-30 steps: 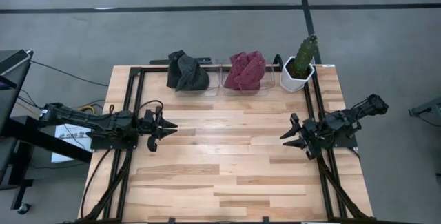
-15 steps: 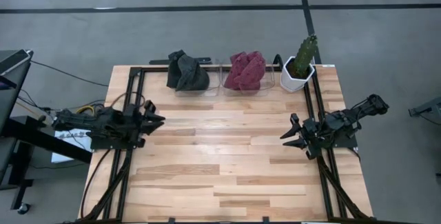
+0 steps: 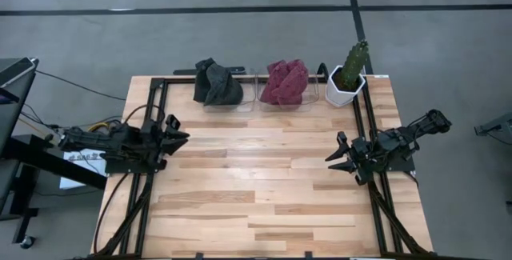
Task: Pick & Place hat
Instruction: Return to Home Position
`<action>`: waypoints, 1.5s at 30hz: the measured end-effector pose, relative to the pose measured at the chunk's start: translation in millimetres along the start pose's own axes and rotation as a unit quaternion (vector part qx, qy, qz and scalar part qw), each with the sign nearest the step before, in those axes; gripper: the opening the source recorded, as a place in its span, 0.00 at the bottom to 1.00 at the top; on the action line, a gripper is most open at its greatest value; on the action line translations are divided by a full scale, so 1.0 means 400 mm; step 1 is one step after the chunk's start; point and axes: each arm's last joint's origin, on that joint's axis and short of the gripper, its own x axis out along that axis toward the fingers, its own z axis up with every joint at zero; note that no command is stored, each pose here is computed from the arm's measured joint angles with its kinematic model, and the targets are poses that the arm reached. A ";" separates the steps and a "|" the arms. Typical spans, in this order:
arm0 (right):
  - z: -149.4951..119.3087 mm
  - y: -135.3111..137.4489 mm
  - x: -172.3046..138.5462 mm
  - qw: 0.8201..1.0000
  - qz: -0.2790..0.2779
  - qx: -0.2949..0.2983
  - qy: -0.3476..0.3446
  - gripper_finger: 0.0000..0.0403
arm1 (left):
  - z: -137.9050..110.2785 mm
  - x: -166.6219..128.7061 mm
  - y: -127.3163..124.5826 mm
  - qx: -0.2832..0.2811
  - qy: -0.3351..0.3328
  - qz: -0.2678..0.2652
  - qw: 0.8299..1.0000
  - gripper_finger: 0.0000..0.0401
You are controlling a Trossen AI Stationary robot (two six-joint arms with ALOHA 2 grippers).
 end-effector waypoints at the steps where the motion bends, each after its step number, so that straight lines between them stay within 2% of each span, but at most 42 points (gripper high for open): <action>1: 0.000 0.000 0.000 1.000 0.000 0.000 0.000 0.28 | -0.001 0.001 0.000 0.000 0.003 0.000 1.000 0.20; 28: 0.000 0.000 0.000 1.000 0.000 0.000 0.000 0.28 | -0.053 0.026 0.007 0.012 0.094 0.018 0.995 0.20; 45: 0.000 0.000 0.000 1.000 0.000 0.000 0.000 0.28 | -0.071 0.032 0.010 0.016 0.124 0.024 0.992 0.20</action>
